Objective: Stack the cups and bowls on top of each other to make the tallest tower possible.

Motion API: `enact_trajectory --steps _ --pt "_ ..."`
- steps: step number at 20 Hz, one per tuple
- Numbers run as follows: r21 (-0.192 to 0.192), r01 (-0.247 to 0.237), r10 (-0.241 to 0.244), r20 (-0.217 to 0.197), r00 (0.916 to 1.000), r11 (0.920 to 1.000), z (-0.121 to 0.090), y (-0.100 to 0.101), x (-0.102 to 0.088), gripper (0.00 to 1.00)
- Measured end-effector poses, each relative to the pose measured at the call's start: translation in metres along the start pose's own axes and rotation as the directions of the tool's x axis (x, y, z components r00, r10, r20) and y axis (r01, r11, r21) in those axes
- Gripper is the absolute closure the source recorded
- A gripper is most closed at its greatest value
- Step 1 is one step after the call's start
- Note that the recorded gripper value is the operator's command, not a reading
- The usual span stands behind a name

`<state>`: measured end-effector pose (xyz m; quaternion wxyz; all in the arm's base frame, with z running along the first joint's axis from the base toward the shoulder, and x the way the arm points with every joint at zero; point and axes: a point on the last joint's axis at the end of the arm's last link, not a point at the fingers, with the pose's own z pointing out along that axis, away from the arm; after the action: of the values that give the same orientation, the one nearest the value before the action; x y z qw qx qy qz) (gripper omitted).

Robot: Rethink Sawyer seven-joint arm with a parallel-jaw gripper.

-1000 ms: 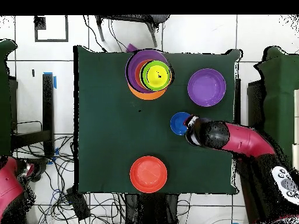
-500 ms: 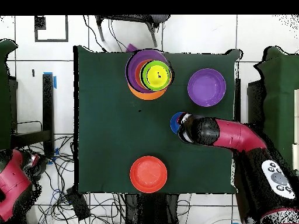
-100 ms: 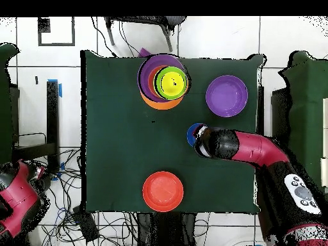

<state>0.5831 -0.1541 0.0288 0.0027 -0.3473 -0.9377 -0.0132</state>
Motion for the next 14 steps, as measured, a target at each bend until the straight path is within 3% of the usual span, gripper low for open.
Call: enact_trajectory --steps 14 --pt "0.0 -0.011 0.011 -0.034 0.9994 0.9999 0.016 -0.006 0.007 0.0"
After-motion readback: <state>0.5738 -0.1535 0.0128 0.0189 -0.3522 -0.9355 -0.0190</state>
